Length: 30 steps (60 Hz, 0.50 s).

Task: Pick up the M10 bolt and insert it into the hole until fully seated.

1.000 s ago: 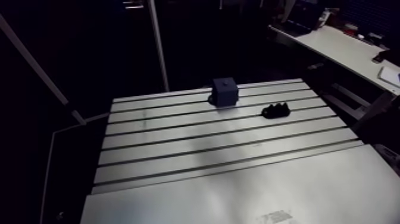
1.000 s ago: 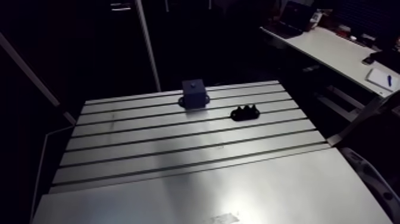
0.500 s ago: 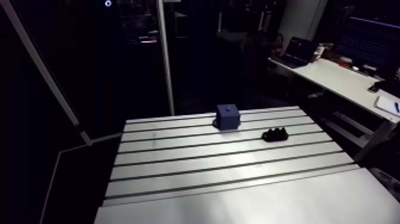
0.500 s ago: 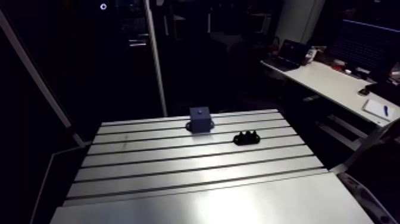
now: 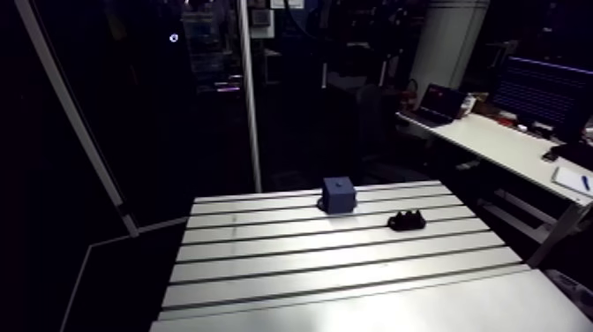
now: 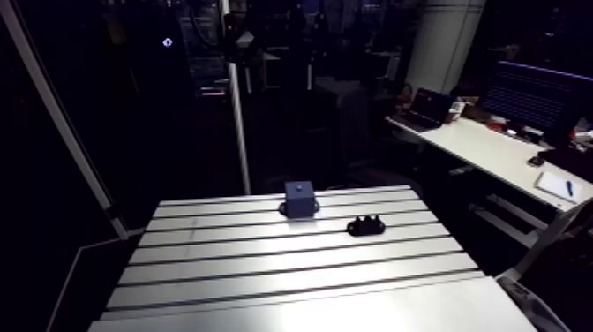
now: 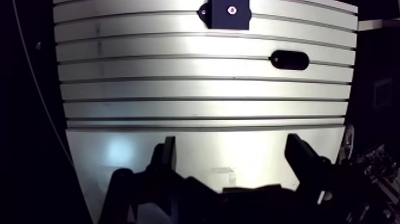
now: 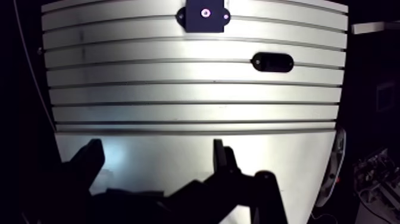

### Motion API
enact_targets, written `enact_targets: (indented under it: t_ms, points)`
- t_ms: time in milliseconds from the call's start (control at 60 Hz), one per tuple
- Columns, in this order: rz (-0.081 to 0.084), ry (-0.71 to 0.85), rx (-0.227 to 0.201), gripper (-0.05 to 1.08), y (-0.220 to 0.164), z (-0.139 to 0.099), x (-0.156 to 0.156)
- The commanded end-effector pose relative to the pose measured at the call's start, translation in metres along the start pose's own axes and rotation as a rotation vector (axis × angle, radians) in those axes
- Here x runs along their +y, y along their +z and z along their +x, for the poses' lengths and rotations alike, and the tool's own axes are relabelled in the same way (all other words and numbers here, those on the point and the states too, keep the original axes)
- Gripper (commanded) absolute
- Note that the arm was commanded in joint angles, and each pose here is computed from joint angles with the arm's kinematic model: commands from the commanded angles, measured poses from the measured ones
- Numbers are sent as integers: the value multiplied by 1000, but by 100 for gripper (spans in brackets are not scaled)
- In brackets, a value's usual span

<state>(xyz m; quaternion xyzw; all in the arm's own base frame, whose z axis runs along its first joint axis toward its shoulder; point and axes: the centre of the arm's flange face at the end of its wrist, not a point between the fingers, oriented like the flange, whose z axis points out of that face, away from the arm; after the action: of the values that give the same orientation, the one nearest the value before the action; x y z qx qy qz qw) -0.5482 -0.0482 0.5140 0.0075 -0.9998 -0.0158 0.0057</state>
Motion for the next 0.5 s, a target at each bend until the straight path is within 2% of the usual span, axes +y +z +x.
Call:
enact_targets:
  t_ms: [17, 500]
  points:
    - [-2, -4, -2, 1, 1, 1, 0]
    - [-1, 1, -8, 1, 6, 2, 2]
